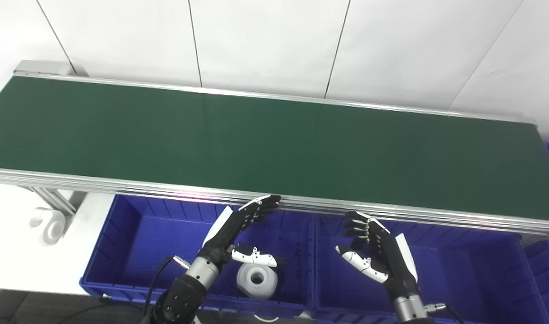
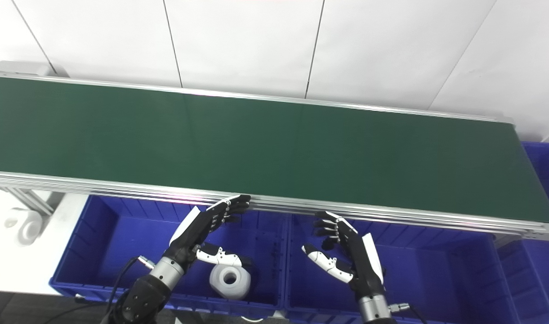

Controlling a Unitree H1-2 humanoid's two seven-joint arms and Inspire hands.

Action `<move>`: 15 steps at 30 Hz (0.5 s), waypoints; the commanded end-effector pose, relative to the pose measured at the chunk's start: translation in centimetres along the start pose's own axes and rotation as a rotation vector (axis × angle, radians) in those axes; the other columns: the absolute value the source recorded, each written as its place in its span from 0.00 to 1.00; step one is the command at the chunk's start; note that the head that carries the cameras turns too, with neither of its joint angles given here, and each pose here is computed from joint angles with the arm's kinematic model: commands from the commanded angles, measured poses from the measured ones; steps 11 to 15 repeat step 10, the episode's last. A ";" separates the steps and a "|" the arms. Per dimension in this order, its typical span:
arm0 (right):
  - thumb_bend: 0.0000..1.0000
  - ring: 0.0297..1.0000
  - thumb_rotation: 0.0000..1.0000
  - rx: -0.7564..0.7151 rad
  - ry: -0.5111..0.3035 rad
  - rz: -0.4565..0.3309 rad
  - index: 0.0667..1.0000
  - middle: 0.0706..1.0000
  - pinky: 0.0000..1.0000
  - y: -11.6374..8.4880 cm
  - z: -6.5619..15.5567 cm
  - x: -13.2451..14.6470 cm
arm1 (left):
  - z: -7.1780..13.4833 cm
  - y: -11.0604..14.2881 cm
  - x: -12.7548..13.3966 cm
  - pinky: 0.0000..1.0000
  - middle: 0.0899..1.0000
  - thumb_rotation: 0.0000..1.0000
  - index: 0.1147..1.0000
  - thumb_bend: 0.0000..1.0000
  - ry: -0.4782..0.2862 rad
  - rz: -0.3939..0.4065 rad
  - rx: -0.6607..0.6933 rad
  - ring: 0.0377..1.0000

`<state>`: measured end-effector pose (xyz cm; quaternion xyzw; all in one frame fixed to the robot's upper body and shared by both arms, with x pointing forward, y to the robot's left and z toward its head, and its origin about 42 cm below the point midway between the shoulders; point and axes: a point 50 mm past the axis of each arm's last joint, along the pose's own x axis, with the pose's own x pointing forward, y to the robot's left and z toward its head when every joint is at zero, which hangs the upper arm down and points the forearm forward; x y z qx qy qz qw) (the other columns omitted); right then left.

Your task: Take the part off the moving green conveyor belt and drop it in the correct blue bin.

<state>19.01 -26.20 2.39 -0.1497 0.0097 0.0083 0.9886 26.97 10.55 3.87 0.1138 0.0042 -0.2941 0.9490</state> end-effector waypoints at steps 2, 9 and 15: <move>0.64 0.66 0.35 0.005 -0.046 -0.015 0.75 0.70 0.59 -0.5 0.6 0.7 | 1.3 0.5 0.9 0.78 0.82 0.12 0.81 0.77 -0.080 0.014 0.041 0.82; 0.64 0.67 0.34 0.013 -0.040 -0.014 0.75 0.70 0.59 -0.5 0.5 0.9 | 1.2 0.5 1.0 0.78 0.82 0.12 0.81 0.77 -0.067 0.013 0.049 0.82; 0.64 0.67 0.34 0.013 -0.039 -0.015 0.75 0.70 0.59 -0.5 0.5 0.9 | 1.1 0.5 1.0 0.79 0.82 0.12 0.81 0.77 -0.066 0.013 0.050 0.82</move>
